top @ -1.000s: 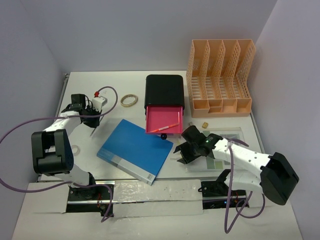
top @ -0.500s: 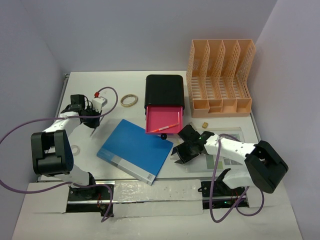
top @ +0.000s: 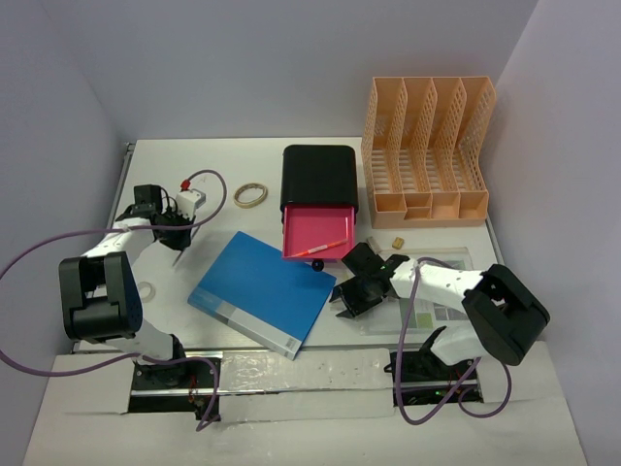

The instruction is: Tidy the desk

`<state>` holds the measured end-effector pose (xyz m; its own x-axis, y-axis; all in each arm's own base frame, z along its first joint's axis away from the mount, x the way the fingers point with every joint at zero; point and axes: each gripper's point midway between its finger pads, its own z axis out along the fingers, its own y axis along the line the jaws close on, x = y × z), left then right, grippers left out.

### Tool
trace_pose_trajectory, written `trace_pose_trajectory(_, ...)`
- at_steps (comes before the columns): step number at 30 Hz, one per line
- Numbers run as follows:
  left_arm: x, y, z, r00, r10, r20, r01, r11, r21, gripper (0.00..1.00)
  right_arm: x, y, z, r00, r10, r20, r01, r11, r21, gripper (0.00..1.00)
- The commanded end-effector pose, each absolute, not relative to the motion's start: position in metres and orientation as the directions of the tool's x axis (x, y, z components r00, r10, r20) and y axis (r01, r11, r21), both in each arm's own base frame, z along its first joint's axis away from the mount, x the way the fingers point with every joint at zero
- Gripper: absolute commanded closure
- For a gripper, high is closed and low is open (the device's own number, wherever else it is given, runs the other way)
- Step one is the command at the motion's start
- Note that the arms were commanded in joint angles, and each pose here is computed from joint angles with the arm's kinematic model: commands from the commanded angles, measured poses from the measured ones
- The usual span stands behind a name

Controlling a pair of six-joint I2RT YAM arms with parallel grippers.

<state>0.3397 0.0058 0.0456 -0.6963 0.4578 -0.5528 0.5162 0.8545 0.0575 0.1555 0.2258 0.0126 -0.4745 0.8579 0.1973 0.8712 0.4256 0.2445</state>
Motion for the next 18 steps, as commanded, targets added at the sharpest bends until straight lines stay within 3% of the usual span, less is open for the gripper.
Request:
trace_pose_trajectory(1, 0.347, 0.006, 0.062, -0.652, 0.460, -0.603, 0.528, 0.846, 0.075, 1.00, 0.156, 0.216, 0.009, -0.452, 0.878, 0.157, 0.882, 0.414, 0.224, 0.53)
trace_pose_trajectory(9, 0.346, 0.010, 0.067, -0.644, 0.455, -0.615, 0.521, 0.849, 0.081, 1.00, 0.152, 0.204, 0.004, -0.449, 0.887, 0.109, 0.886, 0.426, 0.185, 0.54)
trace_pose_trajectory(18, 0.346, 0.018, 0.068, -0.645, 0.449, -0.618, 0.513, 0.854, 0.085, 1.00, 0.153, 0.198, 0.001, -0.463, 0.884, 0.059, 0.878, 0.450, 0.162, 0.73)
